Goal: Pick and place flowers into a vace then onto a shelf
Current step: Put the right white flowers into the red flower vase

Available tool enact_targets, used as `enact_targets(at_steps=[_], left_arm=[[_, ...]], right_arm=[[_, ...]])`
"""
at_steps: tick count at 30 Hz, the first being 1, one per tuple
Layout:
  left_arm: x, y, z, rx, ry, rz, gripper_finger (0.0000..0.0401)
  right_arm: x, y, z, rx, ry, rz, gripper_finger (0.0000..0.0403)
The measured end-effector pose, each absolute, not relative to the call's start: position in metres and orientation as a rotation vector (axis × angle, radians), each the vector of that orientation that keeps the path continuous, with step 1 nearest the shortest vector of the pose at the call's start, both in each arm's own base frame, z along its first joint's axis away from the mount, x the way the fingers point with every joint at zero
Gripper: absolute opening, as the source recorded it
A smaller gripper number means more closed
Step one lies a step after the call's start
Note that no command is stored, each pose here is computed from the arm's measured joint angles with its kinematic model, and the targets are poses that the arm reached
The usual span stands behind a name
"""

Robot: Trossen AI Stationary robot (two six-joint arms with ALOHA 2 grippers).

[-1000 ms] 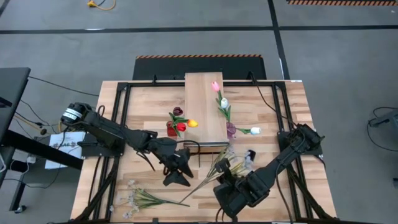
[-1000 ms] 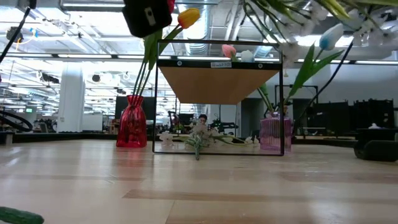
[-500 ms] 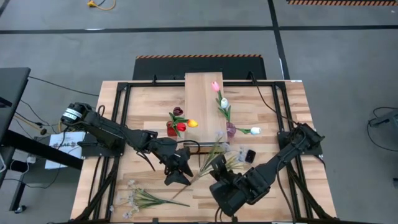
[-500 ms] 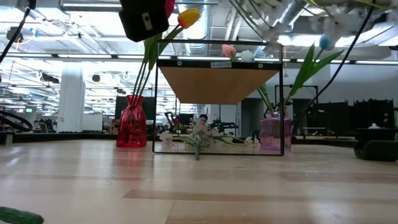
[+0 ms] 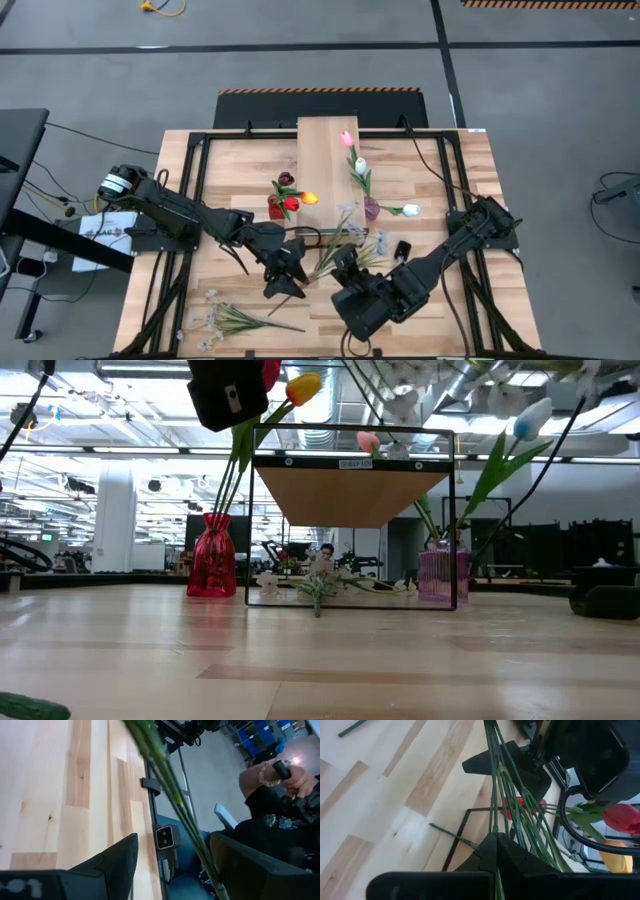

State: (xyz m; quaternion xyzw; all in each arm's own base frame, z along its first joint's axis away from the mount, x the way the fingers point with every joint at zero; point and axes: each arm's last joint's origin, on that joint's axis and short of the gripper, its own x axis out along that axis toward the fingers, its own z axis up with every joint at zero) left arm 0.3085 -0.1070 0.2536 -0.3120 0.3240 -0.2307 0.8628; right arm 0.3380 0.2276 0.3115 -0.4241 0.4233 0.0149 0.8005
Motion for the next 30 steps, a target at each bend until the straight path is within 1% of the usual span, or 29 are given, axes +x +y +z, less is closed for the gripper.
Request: enact_targets(at_steps=[4, 7, 10, 19, 20, 26, 30], left_arm=[[0.308, -0.107, 0.253, -0.639, 0.682, -0.488, 0.0234], [0.308, -0.107, 0.253, -0.629, 0.681, -0.499, 0.0213], [0.307, -0.109, 0.253, -0.61, 0.678, -0.511, 0.0173], [0.305, -0.117, 0.255, -0.536, 0.643, -0.569, 0.0021], [0.305, -0.117, 0.255, -0.529, 0.642, -0.57, 0.0012], [0.305, -0.117, 0.255, -0.5, 0.631, -0.573, 0.0005], [0.305, -0.117, 0.255, -0.497, 0.629, -0.576, 0.0004]], right_arm=[[0.337, 0.229, 0.312, -0.909, 0.905, 0.035, 0.0], [0.338, 0.229, 0.312, -0.908, 0.904, 0.035, 0.0], [0.338, 0.229, 0.312, -0.906, 0.905, 0.038, 0.0], [0.338, 0.229, 0.312, -0.904, 0.904, 0.04, 0.0], [0.338, 0.229, 0.312, -0.902, 0.902, 0.04, 0.0], [0.339, 0.229, 0.313, -0.898, 0.888, 0.04, 0.0006], [0.34, 0.231, 0.314, -0.885, 0.87, 0.039, 0.0033]])
